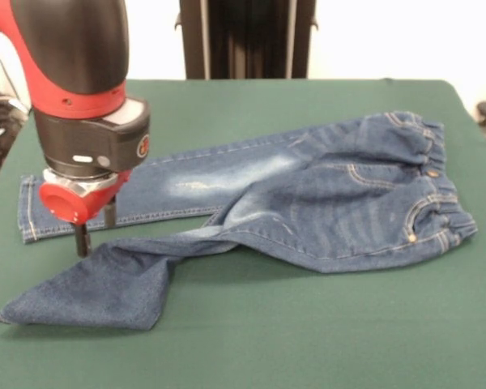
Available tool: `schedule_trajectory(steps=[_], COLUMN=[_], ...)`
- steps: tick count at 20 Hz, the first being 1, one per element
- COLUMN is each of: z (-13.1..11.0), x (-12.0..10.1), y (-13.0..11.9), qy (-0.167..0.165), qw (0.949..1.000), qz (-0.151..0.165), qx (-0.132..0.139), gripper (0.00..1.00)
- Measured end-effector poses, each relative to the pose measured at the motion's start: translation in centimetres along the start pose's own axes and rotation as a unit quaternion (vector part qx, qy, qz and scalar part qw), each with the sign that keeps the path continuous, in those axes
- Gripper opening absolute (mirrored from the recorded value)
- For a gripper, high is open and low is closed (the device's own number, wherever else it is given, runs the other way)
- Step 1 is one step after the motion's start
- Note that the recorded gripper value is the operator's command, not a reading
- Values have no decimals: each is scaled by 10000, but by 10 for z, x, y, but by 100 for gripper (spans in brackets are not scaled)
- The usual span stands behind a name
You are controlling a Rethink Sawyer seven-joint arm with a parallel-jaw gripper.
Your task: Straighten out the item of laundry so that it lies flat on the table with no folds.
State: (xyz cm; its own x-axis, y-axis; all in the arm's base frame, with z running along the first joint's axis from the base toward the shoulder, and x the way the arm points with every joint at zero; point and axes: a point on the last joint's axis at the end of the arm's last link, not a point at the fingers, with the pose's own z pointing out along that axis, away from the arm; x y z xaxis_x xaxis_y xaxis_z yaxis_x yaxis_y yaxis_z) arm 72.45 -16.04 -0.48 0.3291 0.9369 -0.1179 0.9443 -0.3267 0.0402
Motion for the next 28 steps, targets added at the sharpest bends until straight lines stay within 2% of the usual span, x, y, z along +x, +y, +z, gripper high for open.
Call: schedule_trajectory(steps=[3,8,22,28], z=[-4,-8,-8,4], x=[10,13,3,2], y=[0,0,1,1], qy=[-7,-64,-160,-189], qw=[10000,10000,9998,9998], qz=[-22,-28,60,70], qx=[-24,-47,-39,-4], gripper=[100,100,100,100])
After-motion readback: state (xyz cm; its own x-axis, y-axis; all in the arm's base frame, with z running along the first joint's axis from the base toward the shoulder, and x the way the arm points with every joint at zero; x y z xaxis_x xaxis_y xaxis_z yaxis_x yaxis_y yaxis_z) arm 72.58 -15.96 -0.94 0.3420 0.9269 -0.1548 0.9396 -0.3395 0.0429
